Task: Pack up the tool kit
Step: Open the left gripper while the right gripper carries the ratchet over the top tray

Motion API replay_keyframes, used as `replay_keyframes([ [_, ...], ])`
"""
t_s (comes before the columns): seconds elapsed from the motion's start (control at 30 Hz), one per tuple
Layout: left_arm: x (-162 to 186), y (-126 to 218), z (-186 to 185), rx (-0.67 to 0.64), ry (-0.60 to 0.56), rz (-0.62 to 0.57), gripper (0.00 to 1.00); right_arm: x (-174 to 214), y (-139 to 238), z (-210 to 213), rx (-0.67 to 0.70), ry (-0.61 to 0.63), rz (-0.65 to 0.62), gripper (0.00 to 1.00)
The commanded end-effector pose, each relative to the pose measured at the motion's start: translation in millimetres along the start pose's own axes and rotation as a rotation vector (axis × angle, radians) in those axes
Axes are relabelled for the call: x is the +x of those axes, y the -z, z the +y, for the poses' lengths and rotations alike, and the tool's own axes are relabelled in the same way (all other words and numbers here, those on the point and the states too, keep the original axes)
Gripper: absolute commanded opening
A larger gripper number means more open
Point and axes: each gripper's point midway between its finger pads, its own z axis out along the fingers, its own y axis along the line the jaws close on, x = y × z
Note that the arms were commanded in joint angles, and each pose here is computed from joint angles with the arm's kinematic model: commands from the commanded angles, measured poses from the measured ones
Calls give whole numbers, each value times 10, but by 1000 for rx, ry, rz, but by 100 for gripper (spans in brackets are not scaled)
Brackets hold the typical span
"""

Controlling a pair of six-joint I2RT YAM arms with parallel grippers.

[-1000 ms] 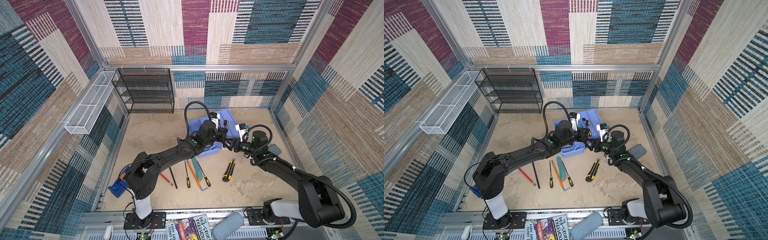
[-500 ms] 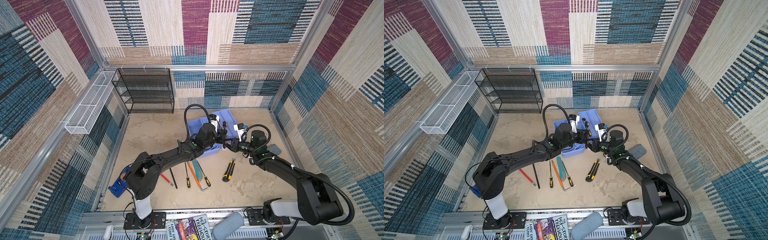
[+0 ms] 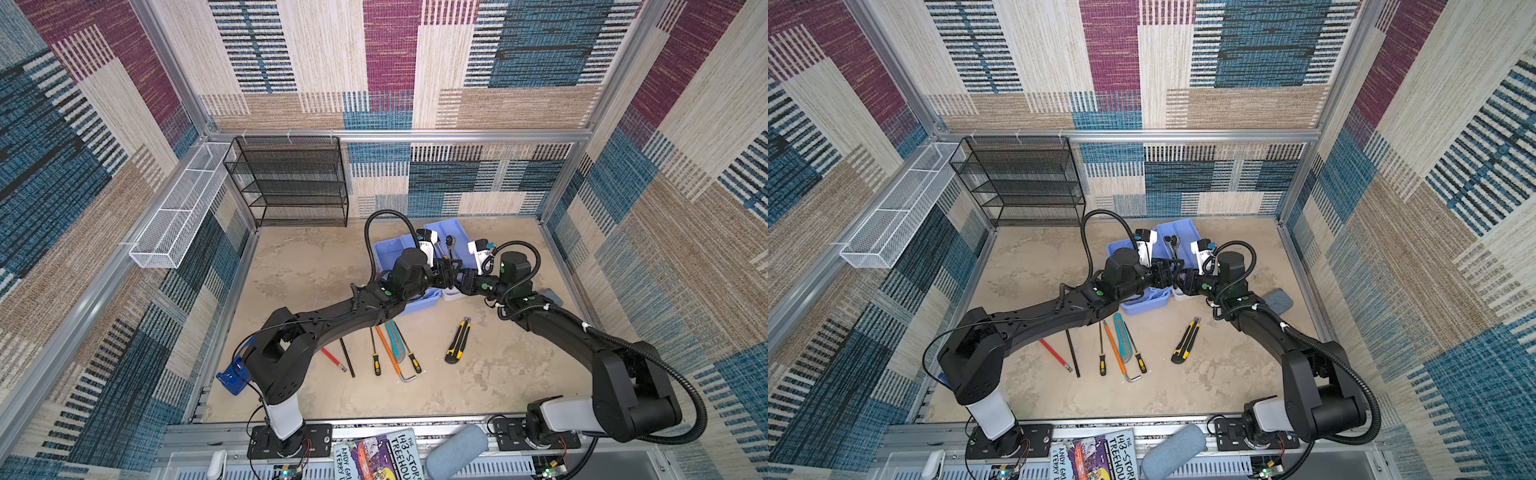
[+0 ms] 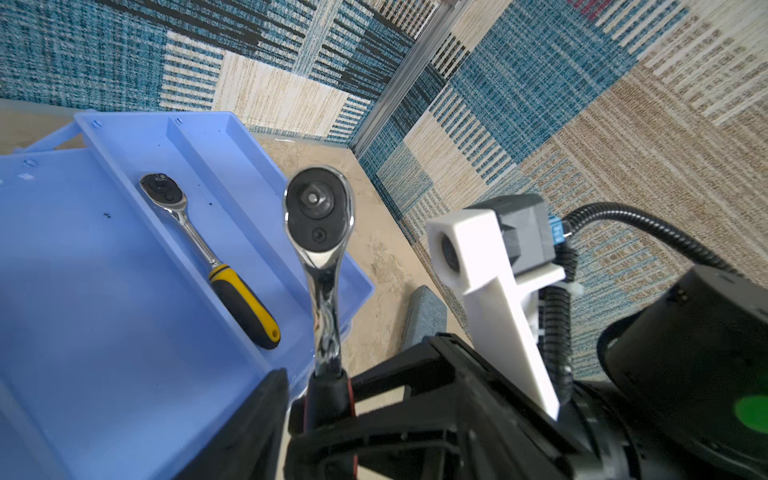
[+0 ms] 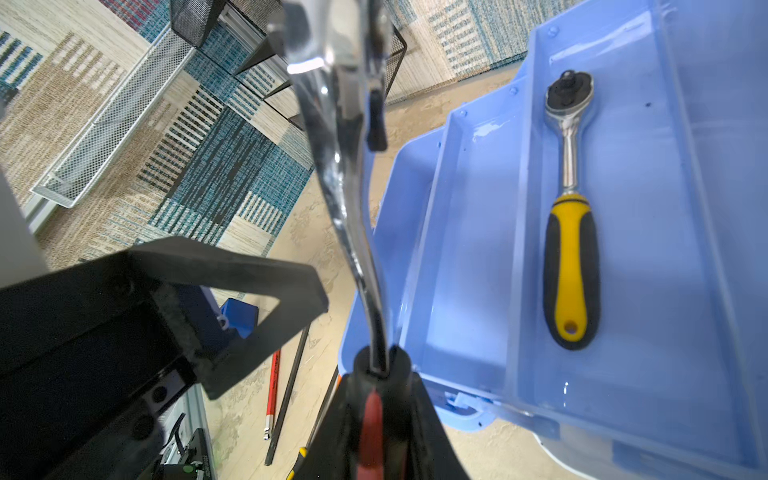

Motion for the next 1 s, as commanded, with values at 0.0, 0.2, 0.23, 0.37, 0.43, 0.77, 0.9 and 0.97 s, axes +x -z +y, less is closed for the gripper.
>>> replay_keyframes([
  [0.0, -146, 104, 4, -21, -49, -53, 79, -87, -2, -68, 58, 53, 0, 17],
  [0.2, -105, 312, 263, -107, -59, -34, 82, -310, -26, -314, 216, 134, 37, 17],
  [0.23, -93, 346, 296, -111, -56, -35, 82, -356, -41, -354, 238, 144, 49, 17],
  [0.37, -112, 487, 385, -138, -57, -48, 82, -476, -99, -466, 294, 168, 79, 16],
  [0.43, -92, 540, 453, -168, -64, -34, 82, -526, -121, -548, 323, 173, 87, 17],
  [0.77, 23, 842, 820, -291, -40, -4, 82, -571, -302, -796, 373, 150, 164, 19],
  [0.9, 61, 908, 901, -305, -20, -4, 82, -501, -354, -819, 374, 138, 192, 19],
  [0.97, 88, 917, 917, -308, -17, 2, 82, -490, -364, -821, 375, 138, 193, 19],
])
